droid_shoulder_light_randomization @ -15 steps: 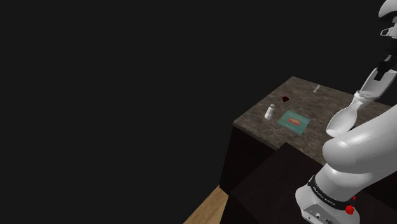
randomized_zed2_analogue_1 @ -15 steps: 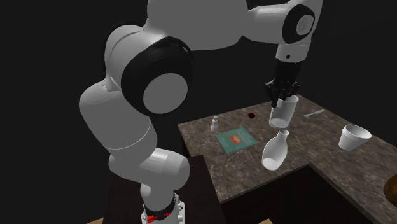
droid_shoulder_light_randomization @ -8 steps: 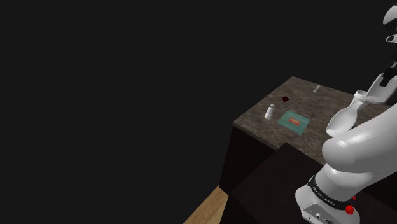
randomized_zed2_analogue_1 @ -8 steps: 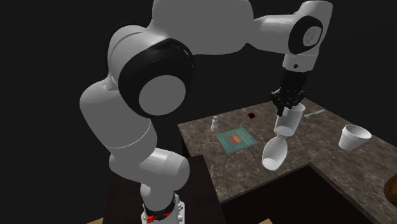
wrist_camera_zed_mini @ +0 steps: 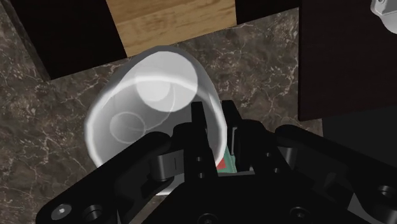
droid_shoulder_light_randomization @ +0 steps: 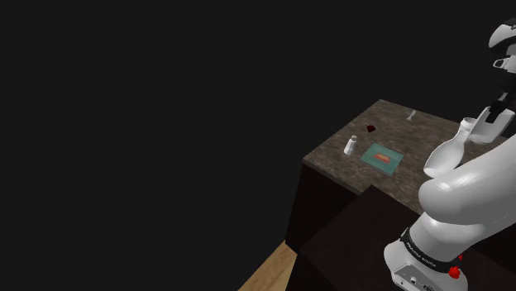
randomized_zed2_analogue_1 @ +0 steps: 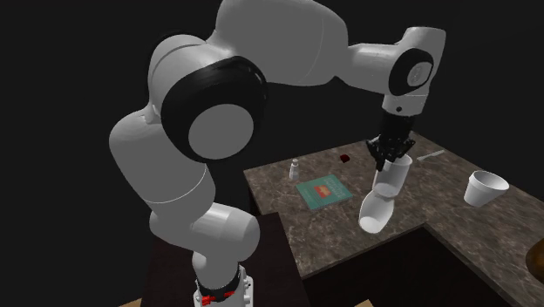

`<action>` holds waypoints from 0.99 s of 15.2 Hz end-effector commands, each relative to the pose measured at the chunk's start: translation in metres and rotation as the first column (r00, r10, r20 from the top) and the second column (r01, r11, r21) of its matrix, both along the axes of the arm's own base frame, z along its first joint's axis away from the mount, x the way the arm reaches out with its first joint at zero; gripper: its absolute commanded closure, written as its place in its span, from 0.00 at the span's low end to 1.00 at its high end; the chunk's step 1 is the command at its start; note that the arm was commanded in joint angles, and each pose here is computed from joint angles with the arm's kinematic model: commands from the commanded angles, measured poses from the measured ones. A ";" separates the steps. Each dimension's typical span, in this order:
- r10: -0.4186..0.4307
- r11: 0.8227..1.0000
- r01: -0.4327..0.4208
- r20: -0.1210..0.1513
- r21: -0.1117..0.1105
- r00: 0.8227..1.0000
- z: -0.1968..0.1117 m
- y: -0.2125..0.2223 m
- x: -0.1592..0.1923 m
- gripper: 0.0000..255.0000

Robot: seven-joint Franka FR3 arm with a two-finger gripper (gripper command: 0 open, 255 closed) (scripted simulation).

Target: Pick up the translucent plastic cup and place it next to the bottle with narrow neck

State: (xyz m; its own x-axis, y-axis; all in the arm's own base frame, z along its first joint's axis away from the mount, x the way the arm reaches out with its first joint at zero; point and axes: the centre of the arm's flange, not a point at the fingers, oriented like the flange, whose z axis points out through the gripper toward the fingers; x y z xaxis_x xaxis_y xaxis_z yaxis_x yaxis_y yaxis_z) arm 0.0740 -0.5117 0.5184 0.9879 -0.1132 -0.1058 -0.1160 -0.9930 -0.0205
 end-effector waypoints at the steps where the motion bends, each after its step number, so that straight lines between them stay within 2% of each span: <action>1: 0.000 1.000 0.000 0.000 -0.001 1.000 -0.010 0.000 0.001 1.00; 15: 0.000 1.000 0.000 0.000 -0.001 1.000 -0.084 0.000 0.001 1.00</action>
